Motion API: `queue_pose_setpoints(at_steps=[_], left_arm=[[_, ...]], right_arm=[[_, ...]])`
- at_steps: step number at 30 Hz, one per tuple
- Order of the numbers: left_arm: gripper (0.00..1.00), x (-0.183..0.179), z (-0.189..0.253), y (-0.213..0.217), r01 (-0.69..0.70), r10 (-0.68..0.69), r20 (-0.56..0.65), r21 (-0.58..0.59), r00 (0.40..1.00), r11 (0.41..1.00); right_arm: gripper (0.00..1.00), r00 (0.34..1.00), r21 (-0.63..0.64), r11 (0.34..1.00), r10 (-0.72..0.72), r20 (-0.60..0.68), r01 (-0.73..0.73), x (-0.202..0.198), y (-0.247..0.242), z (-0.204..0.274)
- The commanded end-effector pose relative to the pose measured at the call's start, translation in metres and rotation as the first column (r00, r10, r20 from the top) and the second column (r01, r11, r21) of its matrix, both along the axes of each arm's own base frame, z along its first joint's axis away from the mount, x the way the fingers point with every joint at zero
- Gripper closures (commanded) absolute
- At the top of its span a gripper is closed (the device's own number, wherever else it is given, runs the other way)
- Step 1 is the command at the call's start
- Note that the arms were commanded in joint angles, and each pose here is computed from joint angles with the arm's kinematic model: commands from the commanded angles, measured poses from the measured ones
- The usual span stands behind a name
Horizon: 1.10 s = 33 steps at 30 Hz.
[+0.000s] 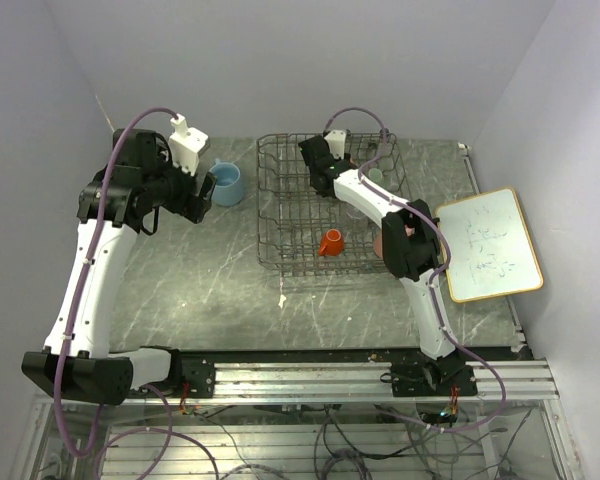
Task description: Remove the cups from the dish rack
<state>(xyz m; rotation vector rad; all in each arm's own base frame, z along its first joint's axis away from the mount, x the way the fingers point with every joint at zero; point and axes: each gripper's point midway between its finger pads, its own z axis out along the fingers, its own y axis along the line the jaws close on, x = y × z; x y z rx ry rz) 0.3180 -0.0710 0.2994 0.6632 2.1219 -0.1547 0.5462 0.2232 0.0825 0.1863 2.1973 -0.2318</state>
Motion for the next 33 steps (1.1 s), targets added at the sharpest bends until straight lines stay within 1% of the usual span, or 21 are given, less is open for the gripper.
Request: queue_pose_setpoints(at_steps=[1, 5, 10, 19, 22, 24, 29, 33], left_arm=[[0.0, -0.006, 0.011, -0.004, 0.015, -0.015, 0.01, -0.022, 1.0, 1.0], [0.01, -0.005, 0.014, -0.004, 0.01, -0.01, 0.016, -0.025, 1.0, 1.0], [0.01, -0.003, 0.019, -0.005, 0.006, -0.006, 0.017, -0.035, 1.0, 0.999], [0.02, -0.004, 0.023, -0.005, -0.001, 0.002, 0.022, -0.043, 1.0, 0.999], [0.02, -0.003, 0.024, -0.005, -0.005, 0.007, 0.024, -0.047, 1.0, 0.999], [0.02, -0.004, 0.024, -0.005, -0.005, 0.006, 0.024, -0.046, 1.0, 0.999], [0.02, -0.005, 0.022, -0.003, -0.011, 0.012, 0.024, -0.038, 1.0, 0.999], [0.0, -0.009, 0.021, -0.006, -0.001, 0.002, 0.017, -0.055, 1.0, 0.998]], right_arm=[[0.47, 1.0, -0.036, 0.999, -0.02, 0.002, 0.02, 0.004, -0.005, -0.008], [0.5, 1.0, -0.032, 0.999, -0.026, -0.009, 0.025, 0.001, -0.007, -0.016], [0.55, 0.999, 0.004, 0.999, -0.04, -0.028, 0.04, -0.001, -0.011, -0.025], [0.62, 0.999, 0.002, 0.999, -0.036, -0.036, 0.036, -0.004, -0.015, -0.03], [0.71, 0.999, 0.002, 1.0, -0.03, -0.026, 0.03, -0.003, -0.014, -0.026], [0.81, 1.0, 0.001, 1.0, -0.024, -0.013, 0.024, 0.0, -0.014, -0.021], [1.0, 0.999, 0.002, 1.0, -0.007, 0.047, 0.007, 0.009, -0.011, 0.007], [1.0, 0.992, 0.003, 1.0, 0.008, 0.124, -0.009, 0.016, -0.011, 0.039]])
